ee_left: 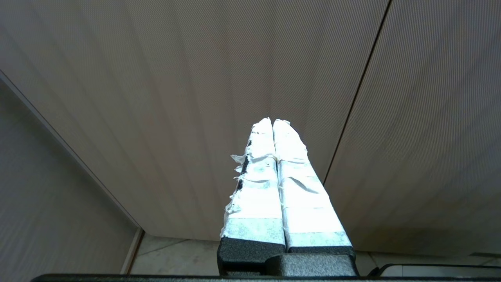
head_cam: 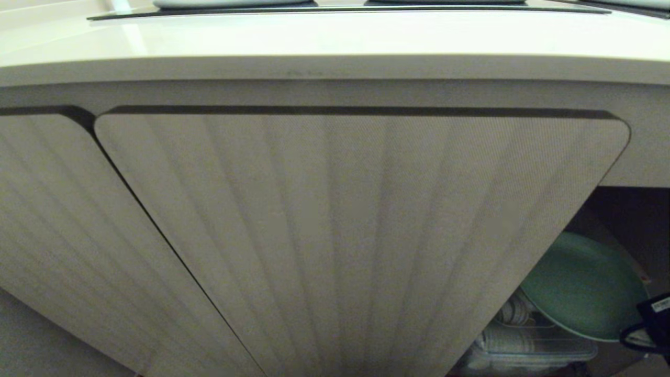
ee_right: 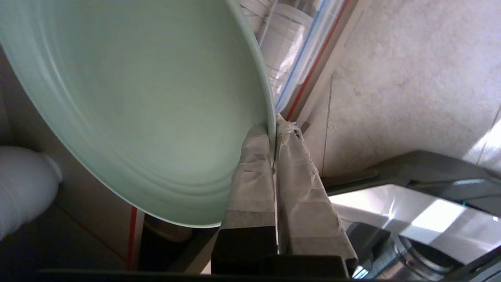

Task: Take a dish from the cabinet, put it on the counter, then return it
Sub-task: Put it back into the cabinet

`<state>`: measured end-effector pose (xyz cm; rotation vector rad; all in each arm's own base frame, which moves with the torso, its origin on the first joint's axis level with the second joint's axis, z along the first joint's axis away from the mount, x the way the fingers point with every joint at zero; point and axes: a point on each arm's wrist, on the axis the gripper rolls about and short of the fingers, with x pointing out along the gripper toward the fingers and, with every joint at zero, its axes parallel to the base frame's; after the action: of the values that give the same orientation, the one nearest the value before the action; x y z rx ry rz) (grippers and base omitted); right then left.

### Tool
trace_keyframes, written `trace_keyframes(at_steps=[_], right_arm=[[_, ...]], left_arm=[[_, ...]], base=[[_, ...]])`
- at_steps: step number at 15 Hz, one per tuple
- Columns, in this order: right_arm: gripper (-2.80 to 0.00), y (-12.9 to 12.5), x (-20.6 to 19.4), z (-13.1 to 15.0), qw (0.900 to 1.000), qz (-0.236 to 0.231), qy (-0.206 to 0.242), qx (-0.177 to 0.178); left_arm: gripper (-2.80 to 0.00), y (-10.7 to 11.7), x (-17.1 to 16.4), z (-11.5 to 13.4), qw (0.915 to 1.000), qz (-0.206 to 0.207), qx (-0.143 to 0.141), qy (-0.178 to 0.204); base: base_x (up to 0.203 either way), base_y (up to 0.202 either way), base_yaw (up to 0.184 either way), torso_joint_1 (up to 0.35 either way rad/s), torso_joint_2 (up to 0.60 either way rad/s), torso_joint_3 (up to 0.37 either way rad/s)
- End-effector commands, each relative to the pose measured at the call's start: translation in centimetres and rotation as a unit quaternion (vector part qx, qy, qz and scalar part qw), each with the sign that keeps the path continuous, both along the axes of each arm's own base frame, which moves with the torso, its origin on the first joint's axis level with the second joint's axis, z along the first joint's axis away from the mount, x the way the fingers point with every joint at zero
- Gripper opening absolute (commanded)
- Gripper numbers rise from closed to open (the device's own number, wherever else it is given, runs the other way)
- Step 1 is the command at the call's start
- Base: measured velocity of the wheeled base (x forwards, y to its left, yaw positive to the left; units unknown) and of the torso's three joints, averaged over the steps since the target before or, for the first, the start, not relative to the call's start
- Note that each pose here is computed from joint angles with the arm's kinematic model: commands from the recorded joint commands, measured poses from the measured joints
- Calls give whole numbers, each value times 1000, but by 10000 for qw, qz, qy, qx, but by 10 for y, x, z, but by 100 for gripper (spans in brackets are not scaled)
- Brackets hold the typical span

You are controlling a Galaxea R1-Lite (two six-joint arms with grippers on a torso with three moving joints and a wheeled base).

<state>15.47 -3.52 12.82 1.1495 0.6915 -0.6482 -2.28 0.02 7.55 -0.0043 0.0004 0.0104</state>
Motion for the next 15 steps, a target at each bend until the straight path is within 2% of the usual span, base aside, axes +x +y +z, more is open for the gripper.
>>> trace_keyframes(at_steps=[1,9,15], right_arm=[[-280,-1,6,-2,9998,-126,65,130],[-280,0,17,3,9982,-400,-81,445],[-280,-1,25,3,9980,-381,-280,418]], left_arm=[[-280,0,0,0,10000,-6,-2,-2],[-280,0,0,0,10000,2,-2,-2],[-280,0,0,0,10000,2,-2,-2]], base=[[0,0,0,0,0,0],[0,0,0,0,0,0],[0,0,0,0,0,0]])
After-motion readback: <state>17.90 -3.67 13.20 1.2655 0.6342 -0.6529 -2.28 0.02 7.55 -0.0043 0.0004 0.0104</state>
